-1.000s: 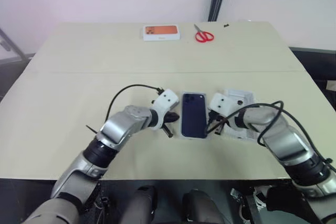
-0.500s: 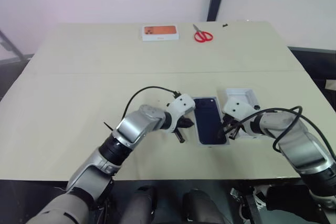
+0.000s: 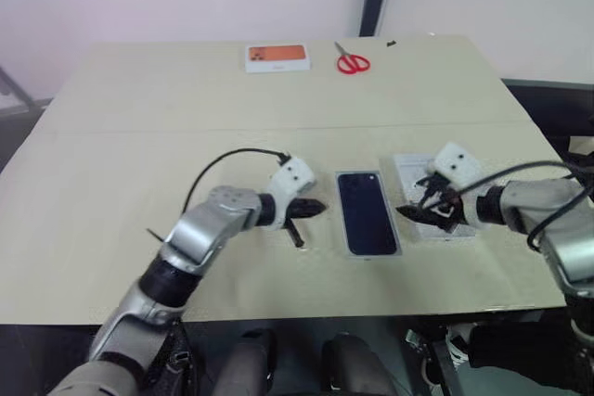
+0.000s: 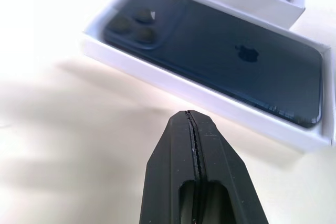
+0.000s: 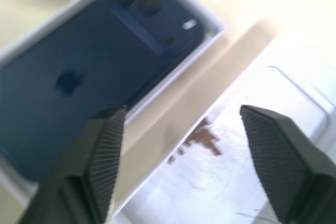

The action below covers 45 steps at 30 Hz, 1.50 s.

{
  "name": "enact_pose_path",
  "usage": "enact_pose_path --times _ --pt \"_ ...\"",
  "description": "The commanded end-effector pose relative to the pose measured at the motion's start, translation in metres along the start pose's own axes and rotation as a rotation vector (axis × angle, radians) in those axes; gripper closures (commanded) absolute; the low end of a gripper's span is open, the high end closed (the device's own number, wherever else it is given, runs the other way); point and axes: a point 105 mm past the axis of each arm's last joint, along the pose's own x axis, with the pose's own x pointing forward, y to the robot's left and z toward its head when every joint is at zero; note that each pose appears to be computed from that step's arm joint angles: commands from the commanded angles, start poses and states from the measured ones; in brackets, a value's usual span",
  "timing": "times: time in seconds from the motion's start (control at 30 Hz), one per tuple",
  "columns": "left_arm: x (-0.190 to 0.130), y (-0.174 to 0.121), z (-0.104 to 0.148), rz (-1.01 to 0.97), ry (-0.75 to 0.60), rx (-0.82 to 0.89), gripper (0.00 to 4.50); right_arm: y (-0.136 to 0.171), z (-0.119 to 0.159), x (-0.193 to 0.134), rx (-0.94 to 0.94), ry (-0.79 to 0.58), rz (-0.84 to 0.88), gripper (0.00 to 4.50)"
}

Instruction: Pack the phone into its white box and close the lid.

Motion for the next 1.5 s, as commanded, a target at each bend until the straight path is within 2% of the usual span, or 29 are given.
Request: enact_pose_path --times 0.03,0.13,0.37,0.47,0.63,0.73,0.83,0.97,1.07,1.2,1.27,1.4,1.5 --pt "-0.020 -0.012 0.018 -0.059 -0.122 0.214 4.50 -0.011 -0.003 0.005 0.200 0.025 -0.072 1.11" --pt "-0.029 -0.019 0.012 -0.100 -0.127 0.299 4.50 -0.015 -0.008 0.012 0.317 0.064 -0.114 1.11" --pt "-0.036 -0.033 0.017 -0.157 -0.210 0.282 4.50 -0.010 -0.021 0.017 0.327 0.152 -0.151 1.11" --pt "-0.034 -0.033 0.015 -0.148 -0.209 0.279 4.50 -0.008 -0.021 0.017 0.354 0.159 -0.146 1.91" --pt "-0.033 -0.031 0.014 -0.134 -0.214 0.265 4.50 -0.007 -0.018 0.016 0.367 0.140 -0.144 4.43" --pt "-0.034 -0.027 0.013 -0.116 -0.214 0.258 4.50 -0.009 -0.010 0.014 0.370 0.108 -0.150 4.48" --pt "-0.038 -0.016 0.013 -0.055 -0.219 0.245 4.50 -0.015 0.011 0.009 0.369 0.002 -0.143 4.48" --pt "-0.052 0.023 0.014 0.133 -0.245 0.190 4.50 0.006 0.077 -0.006 0.504 -0.359 0.184 4.48" --pt "-0.059 0.040 0.013 0.212 -0.251 0.183 4.50 0.041 0.099 -0.006 0.571 -0.501 0.450 4.48" --pt "-0.059 0.050 0.014 0.253 -0.246 0.198 4.50 0.090 0.103 0.002 0.721 -0.549 0.662 4.48" --pt "-0.055 0.051 0.016 0.258 -0.247 0.205 4.50 0.110 0.099 0.000 0.873 -0.512 0.706 4.48" --pt "-0.045 0.047 0.019 0.234 -0.257 0.210 4.50 0.136 0.081 0.010 1.028 -0.420 0.659 4.48" --pt "-0.033 0.036 0.020 0.182 -0.265 0.205 4.50 0.139 0.065 0.017 1.079 -0.358 0.579 4.48"
